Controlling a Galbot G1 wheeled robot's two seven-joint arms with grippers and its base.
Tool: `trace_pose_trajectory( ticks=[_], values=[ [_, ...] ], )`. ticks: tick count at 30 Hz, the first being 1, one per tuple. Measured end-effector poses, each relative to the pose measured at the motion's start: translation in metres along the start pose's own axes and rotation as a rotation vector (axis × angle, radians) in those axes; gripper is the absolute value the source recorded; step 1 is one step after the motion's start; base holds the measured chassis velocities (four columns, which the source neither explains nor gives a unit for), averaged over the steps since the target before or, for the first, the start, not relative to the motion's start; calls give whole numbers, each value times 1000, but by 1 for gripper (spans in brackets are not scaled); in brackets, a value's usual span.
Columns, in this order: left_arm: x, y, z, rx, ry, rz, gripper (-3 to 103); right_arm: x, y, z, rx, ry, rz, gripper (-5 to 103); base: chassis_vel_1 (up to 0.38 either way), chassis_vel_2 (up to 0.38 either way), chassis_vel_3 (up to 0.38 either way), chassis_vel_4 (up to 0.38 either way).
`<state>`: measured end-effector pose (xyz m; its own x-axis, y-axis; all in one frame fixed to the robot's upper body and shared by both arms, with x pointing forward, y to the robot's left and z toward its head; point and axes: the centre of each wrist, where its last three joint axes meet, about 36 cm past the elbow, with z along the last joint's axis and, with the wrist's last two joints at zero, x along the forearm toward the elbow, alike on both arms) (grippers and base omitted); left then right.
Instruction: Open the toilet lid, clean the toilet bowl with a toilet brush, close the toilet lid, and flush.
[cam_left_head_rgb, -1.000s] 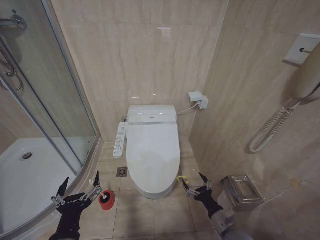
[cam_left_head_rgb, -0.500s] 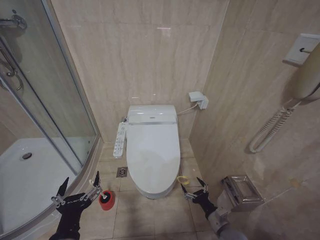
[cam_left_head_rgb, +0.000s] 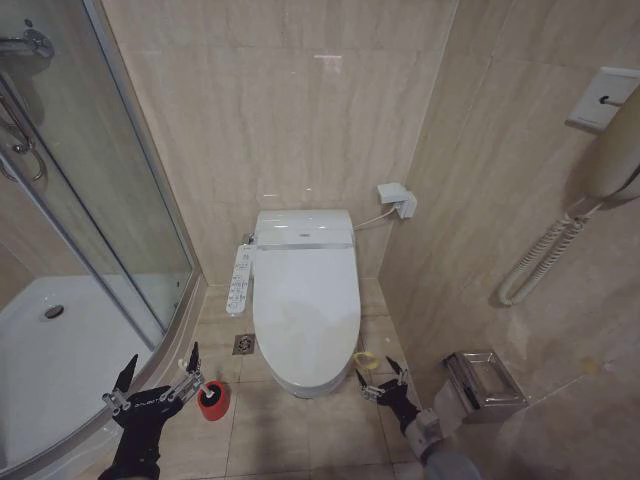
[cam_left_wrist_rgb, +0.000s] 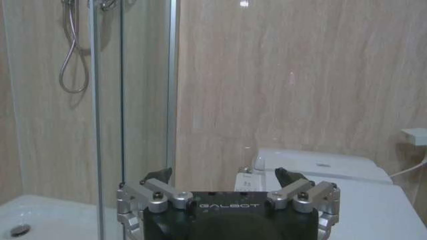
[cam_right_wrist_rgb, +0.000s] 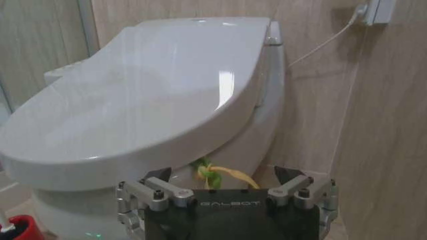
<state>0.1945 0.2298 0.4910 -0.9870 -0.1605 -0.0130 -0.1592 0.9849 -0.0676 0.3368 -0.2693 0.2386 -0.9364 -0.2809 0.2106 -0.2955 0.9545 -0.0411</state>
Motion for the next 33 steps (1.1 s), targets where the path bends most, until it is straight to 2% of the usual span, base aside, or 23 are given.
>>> trace_pose_trajectory(
  ticks=[11,15,24,33],
  values=[
    [0,0,0,0,0,0,100,-27,-1,6,13,-2,14,100,0,0,0,0],
    [0,0,0,0,0,0,100,-32,-6,4,25,-7,27,100,0,0,0,0],
    [0,0,0,0,0,0,100,-38,-34,6,78,-3,52,100,0,0,0,0],
    [0,0,0,0,0,0,100,-40,-36,6,84,-6,31,100,0,0,0,0]
  ],
)
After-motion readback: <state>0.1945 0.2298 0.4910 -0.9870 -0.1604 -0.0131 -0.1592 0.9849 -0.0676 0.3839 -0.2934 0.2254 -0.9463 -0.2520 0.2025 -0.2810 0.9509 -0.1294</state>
